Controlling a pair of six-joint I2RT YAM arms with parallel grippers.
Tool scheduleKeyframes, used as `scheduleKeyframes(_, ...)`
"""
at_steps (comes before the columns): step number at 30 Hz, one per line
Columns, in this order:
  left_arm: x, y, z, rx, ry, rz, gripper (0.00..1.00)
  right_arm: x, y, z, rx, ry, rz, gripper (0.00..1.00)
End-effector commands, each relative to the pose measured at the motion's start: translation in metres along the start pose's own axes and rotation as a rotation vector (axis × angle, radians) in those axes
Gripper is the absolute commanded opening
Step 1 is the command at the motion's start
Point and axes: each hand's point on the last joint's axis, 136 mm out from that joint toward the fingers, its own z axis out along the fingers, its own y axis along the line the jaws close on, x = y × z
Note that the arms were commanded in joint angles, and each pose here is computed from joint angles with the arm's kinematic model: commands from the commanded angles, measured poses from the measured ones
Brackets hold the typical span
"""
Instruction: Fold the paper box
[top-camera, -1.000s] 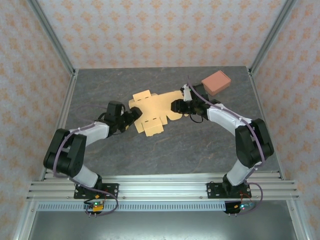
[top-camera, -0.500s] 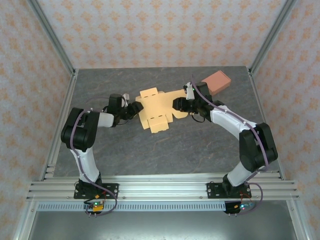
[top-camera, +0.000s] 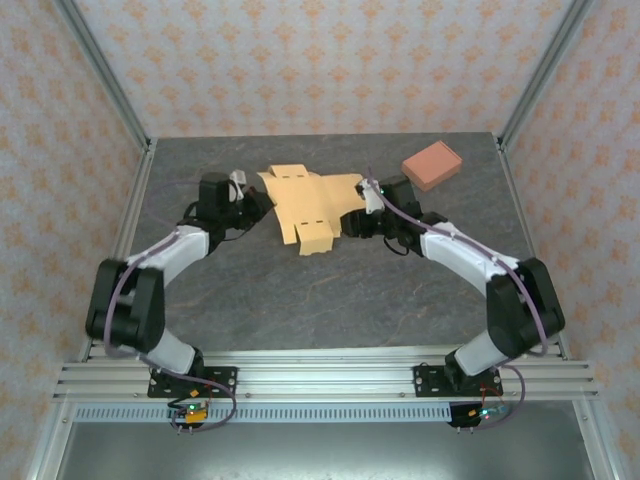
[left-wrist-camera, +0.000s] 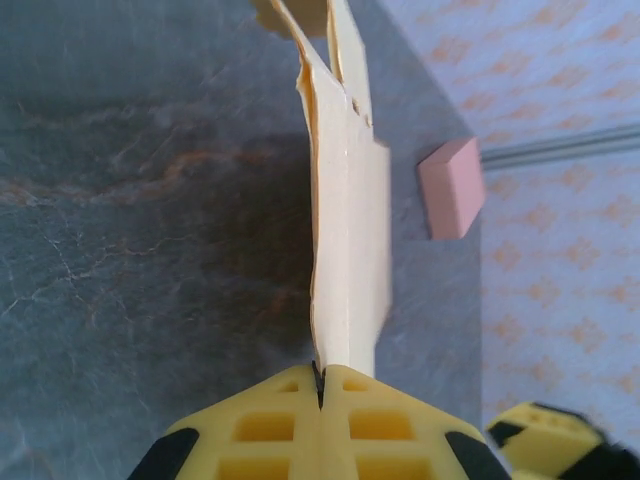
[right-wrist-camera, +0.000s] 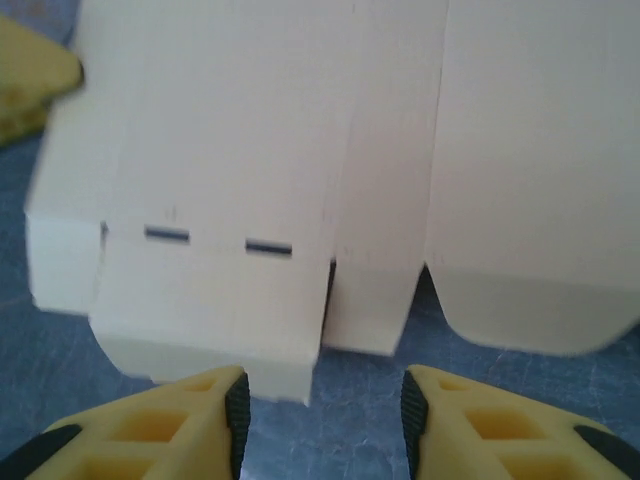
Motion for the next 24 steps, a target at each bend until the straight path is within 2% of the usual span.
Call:
scheduleKeyframes(1,0.008,0.019,-0.041,-0.235,-0.021,-0.162,0.0,-0.012,0.023,-0.027,0.035,-0.088,-0.31,0.55)
scheduleKeyframes(3,0.009,0.023,-0.062,-0.33,-0.054,-0.3,0.0,-0.012,0.04,-0.035,0.059,-0.113,-0.428,0.65)
scheduleKeyframes(6,0.013,0.003,-0.074,-0.298,-0.028,-0.382,0.0,-0.013,0.074,-0.044,0.053,-0.179,-0.555,0.78)
scheduleKeyframes(10,0.017,-0.016,-0.084,-0.258,-0.015,-0.49,0.0,-0.008,0.114,-0.038,0.071,-0.232,-0.685,0.86)
scheduleKeyframes(12,0.017,-0.024,-0.088,-0.235,-0.011,-0.52,0.0,-0.005,0.123,-0.03,0.088,-0.24,-0.712,0.86)
scheduleKeyframes(16,0.018,-0.032,-0.095,-0.215,-0.014,-0.548,0.0,0.006,0.143,-0.015,0.086,-0.244,-0.778,0.95)
scheduleKeyframes(18,0.018,-0.033,-0.095,-0.209,-0.013,-0.553,0.0,0.008,0.145,-0.009,0.116,-0.24,-0.797,0.95)
scheduleKeyframes(21,0.02,-0.035,-0.092,-0.189,0.005,-0.573,0.0,0.0,0.124,-0.005,0.271,-0.263,-0.784,0.94)
scheduleKeyframes(24,0.024,-0.03,-0.09,-0.2,0.016,-0.586,0.0,-0.013,0.101,-0.011,0.44,-0.311,-0.773,0.87)
